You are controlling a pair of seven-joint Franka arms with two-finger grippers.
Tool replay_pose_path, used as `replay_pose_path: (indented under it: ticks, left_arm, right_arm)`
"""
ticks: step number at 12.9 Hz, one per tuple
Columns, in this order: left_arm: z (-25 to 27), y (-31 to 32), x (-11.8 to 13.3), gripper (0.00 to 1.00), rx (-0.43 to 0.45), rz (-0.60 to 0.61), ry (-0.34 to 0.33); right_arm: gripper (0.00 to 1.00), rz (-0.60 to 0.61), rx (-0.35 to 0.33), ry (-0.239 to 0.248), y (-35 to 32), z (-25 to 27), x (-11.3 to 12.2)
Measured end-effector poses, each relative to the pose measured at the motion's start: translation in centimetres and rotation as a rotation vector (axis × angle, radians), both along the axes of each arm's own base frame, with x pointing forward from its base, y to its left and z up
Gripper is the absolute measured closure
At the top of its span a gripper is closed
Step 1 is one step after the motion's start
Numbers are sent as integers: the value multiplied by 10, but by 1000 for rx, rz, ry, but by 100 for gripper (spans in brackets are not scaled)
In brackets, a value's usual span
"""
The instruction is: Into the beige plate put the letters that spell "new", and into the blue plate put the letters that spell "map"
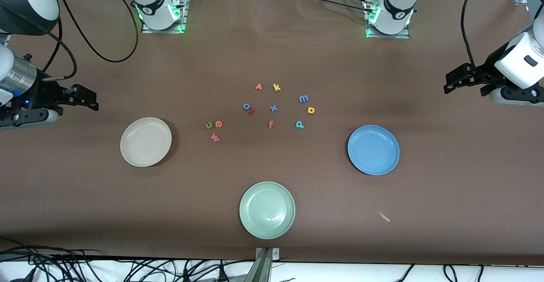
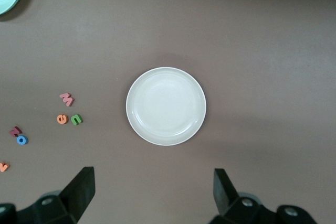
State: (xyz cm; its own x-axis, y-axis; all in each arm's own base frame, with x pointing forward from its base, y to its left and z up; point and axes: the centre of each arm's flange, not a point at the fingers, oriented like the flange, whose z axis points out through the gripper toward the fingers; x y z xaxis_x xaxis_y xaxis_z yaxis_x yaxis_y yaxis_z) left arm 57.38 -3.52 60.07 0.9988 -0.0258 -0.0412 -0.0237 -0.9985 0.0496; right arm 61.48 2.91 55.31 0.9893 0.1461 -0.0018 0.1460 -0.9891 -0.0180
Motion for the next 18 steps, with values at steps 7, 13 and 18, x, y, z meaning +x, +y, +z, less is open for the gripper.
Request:
replay_pose_path:
  ticks: [7, 13, 18]
  left_arm:
    - [0, 1, 0, 0, 0, 2, 0]
    - [0, 3, 0, 0, 0, 4, -1]
    - [1, 4, 0, 0, 0, 6, -2]
  right_arm:
    - [0, -11, 0, -16, -4, 1, 2]
    - [0, -59, -9, 25, -6, -24, 10]
    - [0, -26, -18, 78, 29, -58, 18]
